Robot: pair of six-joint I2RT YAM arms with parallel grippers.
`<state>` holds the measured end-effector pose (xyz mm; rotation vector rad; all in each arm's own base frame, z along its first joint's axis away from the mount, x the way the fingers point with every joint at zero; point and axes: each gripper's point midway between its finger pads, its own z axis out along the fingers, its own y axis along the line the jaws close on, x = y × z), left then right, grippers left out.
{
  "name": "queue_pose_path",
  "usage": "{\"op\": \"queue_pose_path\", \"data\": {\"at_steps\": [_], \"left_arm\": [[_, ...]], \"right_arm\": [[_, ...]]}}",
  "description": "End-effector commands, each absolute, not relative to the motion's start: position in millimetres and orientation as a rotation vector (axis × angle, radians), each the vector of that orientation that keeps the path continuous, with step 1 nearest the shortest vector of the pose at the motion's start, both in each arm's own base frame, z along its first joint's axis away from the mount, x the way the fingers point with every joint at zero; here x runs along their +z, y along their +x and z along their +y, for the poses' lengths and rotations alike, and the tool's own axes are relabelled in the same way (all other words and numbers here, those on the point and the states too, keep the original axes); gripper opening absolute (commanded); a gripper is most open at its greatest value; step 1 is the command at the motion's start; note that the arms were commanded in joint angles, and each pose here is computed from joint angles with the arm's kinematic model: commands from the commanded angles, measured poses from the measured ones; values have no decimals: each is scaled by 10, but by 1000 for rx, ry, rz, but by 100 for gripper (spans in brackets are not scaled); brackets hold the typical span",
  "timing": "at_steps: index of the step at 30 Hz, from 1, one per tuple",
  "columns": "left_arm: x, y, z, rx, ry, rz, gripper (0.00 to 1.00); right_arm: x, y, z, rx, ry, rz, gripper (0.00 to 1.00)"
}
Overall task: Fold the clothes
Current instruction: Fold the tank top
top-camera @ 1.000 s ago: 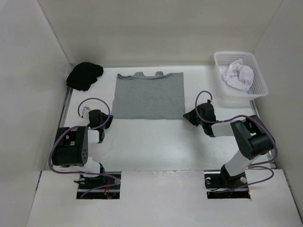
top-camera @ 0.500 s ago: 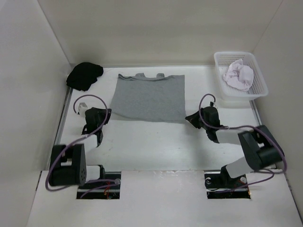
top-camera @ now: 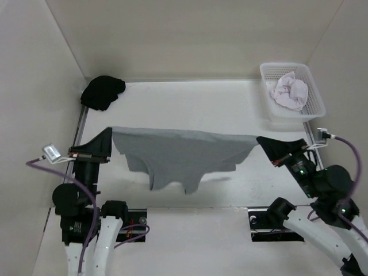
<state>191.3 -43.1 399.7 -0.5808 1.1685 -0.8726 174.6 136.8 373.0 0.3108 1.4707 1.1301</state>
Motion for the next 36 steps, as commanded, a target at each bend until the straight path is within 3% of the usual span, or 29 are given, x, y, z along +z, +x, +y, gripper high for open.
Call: {"op": "queue_pose_path", "data": {"at_steps": [1,5,10,14,20,28,31,36], "left_arm": [[3882,1683,-406,-809,-591,1266,0],[3957,1542,-321,-777,-600,1233,0],[3481,1885,-316,-715,-657,1355,0],[2780,2464,-266,-617,-743,1487,0],[1966,3429,-146,-518,-893,1584,0],[1849,4658,-214,-566,-933,1606,0],[1876,4778,-216,-586,-926,1608,0],[1911,4565,-249,-610,-919,1595,0]], "right_arm": [[3641,1560,1128,1016,320,1566,1],[3819,1450,1196,1078,276,1566,1],[3371,1808,1708,937,194,1695,1],[2778,2481,2068,907,186,1818,1],[2015,3742,2018,883,344,1935,1],[1648,4977,1712,856,500,1987,1],[1691,5130,1619,861,515,1982,1],[1835,5035,1541,860,507,1965,1]]}}
